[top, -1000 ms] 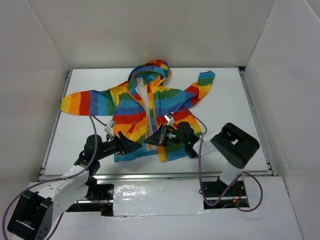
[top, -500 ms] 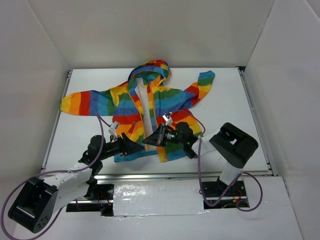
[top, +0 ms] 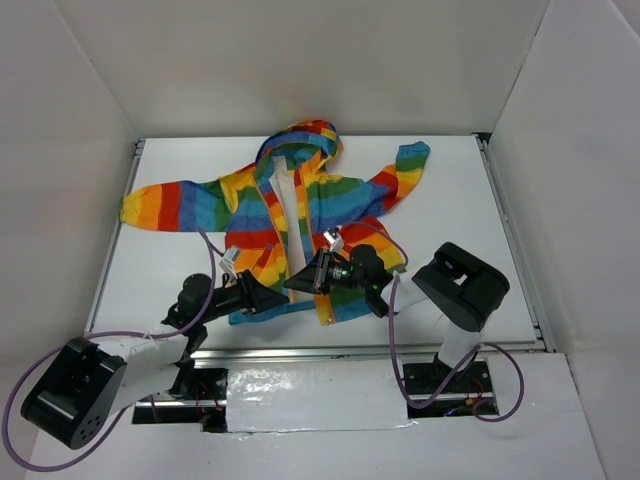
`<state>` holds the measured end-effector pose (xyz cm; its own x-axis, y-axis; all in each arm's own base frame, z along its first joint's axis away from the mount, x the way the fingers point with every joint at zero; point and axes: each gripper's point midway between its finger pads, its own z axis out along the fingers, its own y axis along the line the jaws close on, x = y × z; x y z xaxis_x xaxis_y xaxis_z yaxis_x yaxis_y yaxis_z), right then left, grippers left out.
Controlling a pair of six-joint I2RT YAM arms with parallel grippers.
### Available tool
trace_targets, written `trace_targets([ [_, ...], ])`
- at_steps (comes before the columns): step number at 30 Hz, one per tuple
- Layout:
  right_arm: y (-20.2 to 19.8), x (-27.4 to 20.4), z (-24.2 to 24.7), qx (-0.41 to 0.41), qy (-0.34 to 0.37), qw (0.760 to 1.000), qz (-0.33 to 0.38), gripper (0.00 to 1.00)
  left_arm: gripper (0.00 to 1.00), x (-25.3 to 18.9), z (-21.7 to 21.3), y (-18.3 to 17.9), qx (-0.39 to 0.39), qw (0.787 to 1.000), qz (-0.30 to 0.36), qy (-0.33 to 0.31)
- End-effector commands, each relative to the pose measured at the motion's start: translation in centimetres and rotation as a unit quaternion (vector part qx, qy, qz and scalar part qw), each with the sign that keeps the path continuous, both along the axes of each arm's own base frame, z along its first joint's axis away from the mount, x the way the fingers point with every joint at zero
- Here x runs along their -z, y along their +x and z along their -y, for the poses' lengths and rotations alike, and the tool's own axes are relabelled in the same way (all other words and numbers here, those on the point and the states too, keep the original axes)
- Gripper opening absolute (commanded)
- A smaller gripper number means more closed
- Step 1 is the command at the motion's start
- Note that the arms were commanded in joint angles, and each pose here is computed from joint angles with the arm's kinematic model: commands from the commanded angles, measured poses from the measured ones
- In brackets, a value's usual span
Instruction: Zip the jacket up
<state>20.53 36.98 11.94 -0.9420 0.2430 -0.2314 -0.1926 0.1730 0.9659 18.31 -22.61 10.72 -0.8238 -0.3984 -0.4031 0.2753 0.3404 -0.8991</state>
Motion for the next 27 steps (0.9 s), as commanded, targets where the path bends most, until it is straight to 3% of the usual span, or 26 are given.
trace_targets([
  [1,-0.1,-2.1,-0.8,-0.011,0.031,0.999,0.037,0.00,0.42,-2.2,0.4,0.1,0.011,0.998,0.054,-0.019],
  [9,0.0,-1.6,-0.9,-0.014,0.027,0.999,0.033,0.00,0.44,-2.7,0.1,0.3,0.002,0.998,0.067,-0.012],
  [18,-0.1,-1.4,-0.8,-0.013,0.025,0.999,0.032,0.00,0.39,-2.1,0.5,0.3,0.011,0.998,0.057,-0.012],
  [24,-0.2,-1.7,-0.8,-0.017,0.029,0.999,0.036,0.00,0.29,-1.4,0.5,0.2,0.013,0.999,0.052,-0.003],
  [27,-0.3,-1.7,-0.8,-0.021,0.030,0.999,0.038,0.00,0.16,-1.4,0.5,0.3,0.012,0.999,0.052,0.000],
])
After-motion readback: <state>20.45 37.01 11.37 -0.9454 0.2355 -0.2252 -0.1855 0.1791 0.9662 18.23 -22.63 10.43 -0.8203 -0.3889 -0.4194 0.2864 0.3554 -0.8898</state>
